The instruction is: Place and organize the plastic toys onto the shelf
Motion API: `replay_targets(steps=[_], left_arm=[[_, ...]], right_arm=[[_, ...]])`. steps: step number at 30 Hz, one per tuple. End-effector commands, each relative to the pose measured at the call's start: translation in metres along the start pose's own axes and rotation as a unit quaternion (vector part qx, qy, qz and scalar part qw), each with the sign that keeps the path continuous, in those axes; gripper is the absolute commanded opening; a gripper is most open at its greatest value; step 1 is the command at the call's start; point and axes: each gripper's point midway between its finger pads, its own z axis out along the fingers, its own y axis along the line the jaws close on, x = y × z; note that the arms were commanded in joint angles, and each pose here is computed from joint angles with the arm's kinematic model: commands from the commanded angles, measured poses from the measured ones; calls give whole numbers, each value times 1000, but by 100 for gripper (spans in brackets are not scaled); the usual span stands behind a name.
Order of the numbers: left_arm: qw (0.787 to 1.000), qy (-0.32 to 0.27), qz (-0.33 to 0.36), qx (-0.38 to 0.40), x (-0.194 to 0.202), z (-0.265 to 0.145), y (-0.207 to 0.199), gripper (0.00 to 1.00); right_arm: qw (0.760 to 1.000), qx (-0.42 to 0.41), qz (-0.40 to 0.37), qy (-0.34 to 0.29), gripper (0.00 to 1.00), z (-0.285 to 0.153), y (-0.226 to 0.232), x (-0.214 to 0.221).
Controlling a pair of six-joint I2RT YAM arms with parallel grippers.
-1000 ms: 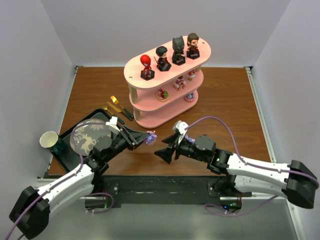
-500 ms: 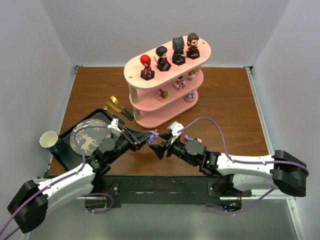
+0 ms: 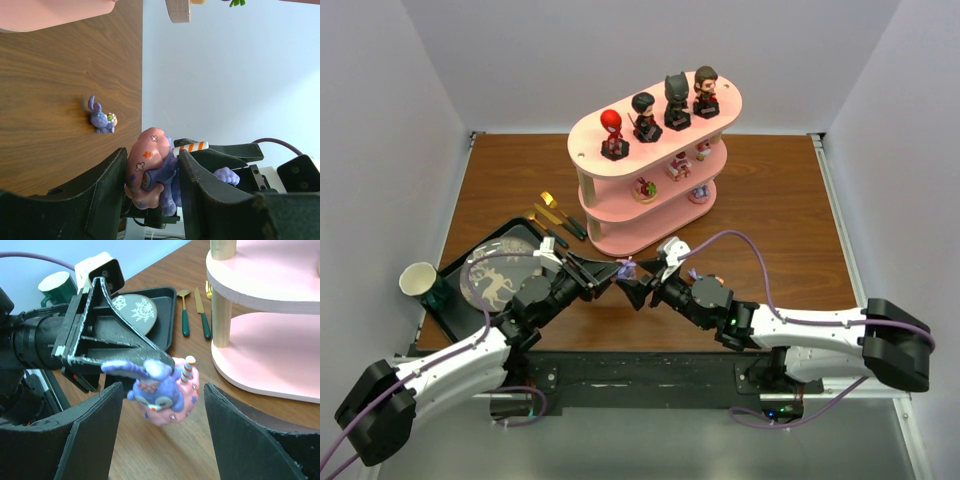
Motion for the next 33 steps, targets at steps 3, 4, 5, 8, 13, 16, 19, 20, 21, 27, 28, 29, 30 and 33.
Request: replay_targets(steps=[3,4,5,8,13,16,19,20,21,27,28,29,30,33], left_arm=[[999,-9,-11,40,-3,-2,-20,0],[999,-10,-11,41,-3,-2,-20,0],[999,-10,-11,42,-3,-2,-21,0],[999,-11,-12,45,-4,-3,-23,0],[999,-10,-8,39,-3,-4,-16,12],[999,-14,8,36,-4,-6,-10,36],[999,-24,41,17,-7,-6,0,56],[998,-24,50,0,-8,-7,8,61],[998,-26,58,-6,-9,-7,11,69],[980,-69,173,-67,-36,-16,21,83],[975,-88,193,-70,-45,-19,15,84],[968,-95,215,-86,-53,-21,8,85],[956,-106,257,-95,-61,-24,4,87],[920,-142,342,-128,-88,-38,-18,90]], right_arm=[[999,9,20,-35,62,13,6,-22],[999,12,20,-30,61,14,5,-18],[999,16,22,-28,61,14,3,-16],[999,30,25,-19,53,15,-2,-5],[998,53,12,-18,14,12,-12,-3],[997,72,-5,-9,0,12,-24,-1],[997,83,-8,4,0,10,-39,5],[996,85,-7,5,0,9,-44,6],[996,88,-5,6,0,8,-49,5],[992,121,-7,22,0,2,-108,9],[990,140,-8,21,0,1,-127,8],[991,132,-9,21,0,2,-130,6],[991,134,-12,21,0,2,-137,6],[991,137,-1,9,0,6,-162,5]])
